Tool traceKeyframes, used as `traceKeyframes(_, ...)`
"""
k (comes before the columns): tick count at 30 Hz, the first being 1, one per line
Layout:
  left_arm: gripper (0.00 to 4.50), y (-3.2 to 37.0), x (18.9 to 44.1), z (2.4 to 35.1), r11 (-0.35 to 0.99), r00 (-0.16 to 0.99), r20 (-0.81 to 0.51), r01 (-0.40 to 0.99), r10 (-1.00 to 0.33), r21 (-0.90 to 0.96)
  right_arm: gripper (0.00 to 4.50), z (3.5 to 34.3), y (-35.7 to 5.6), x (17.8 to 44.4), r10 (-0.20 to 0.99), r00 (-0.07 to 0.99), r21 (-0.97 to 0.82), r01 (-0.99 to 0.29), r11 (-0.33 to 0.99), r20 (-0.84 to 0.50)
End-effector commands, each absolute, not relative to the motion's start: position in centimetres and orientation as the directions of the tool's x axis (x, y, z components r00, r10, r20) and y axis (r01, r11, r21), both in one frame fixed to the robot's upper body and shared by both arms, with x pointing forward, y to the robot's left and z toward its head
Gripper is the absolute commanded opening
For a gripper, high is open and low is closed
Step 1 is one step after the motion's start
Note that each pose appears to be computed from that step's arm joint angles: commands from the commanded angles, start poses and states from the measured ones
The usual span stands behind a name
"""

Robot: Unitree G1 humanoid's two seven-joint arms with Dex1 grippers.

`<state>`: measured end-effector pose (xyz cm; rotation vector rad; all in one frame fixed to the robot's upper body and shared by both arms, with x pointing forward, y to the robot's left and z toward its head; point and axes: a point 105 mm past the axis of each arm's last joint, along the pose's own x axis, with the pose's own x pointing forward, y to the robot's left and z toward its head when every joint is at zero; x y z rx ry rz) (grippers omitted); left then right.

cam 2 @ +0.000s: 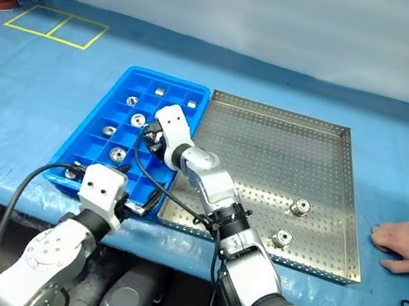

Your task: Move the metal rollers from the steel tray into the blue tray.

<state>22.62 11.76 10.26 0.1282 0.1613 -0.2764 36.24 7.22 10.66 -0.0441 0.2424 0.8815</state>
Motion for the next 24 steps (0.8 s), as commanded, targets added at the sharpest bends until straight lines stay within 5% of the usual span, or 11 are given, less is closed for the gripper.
traceKeyframes(1,4.5,11.8,22.3,12.1,0.96,0.965,-0.098,0.255,-0.245,0.114,1.69,14.1,10.3,35.4,0.815,0.569,0.061,-0.814,0.577,-0.113)
traceKeyframes(6,4.5,11.8,22.2,12.0,0.962,0.966,-0.1,0.251,-0.24,0.112,1.69,13.5,9.3,36.2,0.781,0.61,0.052,-0.783,0.62,-0.134)
traceKeyframes(14,4.5,11.0,22.7,11.8,0.947,0.95,-0.105,0.306,-0.295,0.101,4.38,12.8,5.1,37.6,0.677,0.718,0.038,-0.681,0.731,-0.161)
traceKeyframes(19,4.5,10.2,23.2,11.8,0.927,0.93,-0.107,0.363,-0.353,0.099,4.45,15.4,1.3,37.4,0.603,0.794,0.008,-0.604,0.797,-0.08)
traceKeyframes(24,4.5,8.9,23.7,11.7,0.89,0.892,-0.111,0.447,-0.437,0.092,4.45,16.9,-6.0,37.7,0.336,0.94,0.03,-0.335,0.942,-0.062)
